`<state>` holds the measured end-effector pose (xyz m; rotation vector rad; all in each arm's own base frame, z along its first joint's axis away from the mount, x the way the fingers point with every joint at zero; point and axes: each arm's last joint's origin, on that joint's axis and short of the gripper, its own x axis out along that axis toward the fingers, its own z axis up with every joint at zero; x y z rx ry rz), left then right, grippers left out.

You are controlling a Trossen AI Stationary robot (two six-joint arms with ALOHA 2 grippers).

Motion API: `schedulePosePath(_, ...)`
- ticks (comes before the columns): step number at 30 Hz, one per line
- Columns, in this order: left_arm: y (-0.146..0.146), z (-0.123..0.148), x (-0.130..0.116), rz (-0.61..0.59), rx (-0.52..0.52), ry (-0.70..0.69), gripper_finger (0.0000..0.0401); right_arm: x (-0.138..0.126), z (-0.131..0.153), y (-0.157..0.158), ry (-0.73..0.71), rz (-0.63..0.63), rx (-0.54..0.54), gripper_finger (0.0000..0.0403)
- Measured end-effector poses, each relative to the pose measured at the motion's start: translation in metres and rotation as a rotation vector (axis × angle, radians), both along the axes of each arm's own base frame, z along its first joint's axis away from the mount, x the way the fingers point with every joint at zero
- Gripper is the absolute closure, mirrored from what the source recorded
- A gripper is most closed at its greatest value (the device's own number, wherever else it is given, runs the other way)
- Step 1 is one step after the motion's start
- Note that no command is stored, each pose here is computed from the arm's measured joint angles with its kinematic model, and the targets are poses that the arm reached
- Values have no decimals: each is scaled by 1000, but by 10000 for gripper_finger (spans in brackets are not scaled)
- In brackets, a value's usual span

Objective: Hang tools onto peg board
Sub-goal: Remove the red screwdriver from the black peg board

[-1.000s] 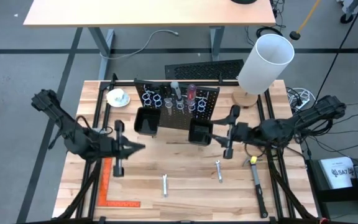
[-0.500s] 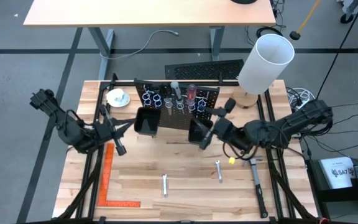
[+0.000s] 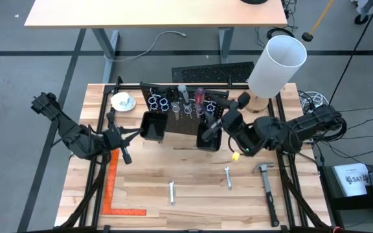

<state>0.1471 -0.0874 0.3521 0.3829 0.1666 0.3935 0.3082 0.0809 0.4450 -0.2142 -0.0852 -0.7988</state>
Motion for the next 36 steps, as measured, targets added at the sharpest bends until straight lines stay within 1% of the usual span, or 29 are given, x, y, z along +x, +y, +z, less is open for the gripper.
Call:
schedulePosePath(5,0,-3,0,-1,23,29,393,4,-1,-9,-43,-15,44,186)
schedulePosePath(10,1,-6,-1,2,23,47,393,8,-4,-11,-50,5,48,147)
schedulePosePath(14,1,-6,-1,2,28,52,393,9,-4,-13,-60,1,56,131)
schedulePosePath(17,1,-6,-1,2,28,52,393,10,-4,-17,-81,-1,74,130)
schedulePosePath(22,1,-6,-1,2,28,52,393,13,-4,-22,-116,97,77,142)
schedulePosePath(31,1,-6,-1,2,27,52,393,16,-4,-39,-130,62,82,161)
schedulePosePath(36,1,-6,-1,2,27,52,393,19,-4,-43,-136,118,79,179)
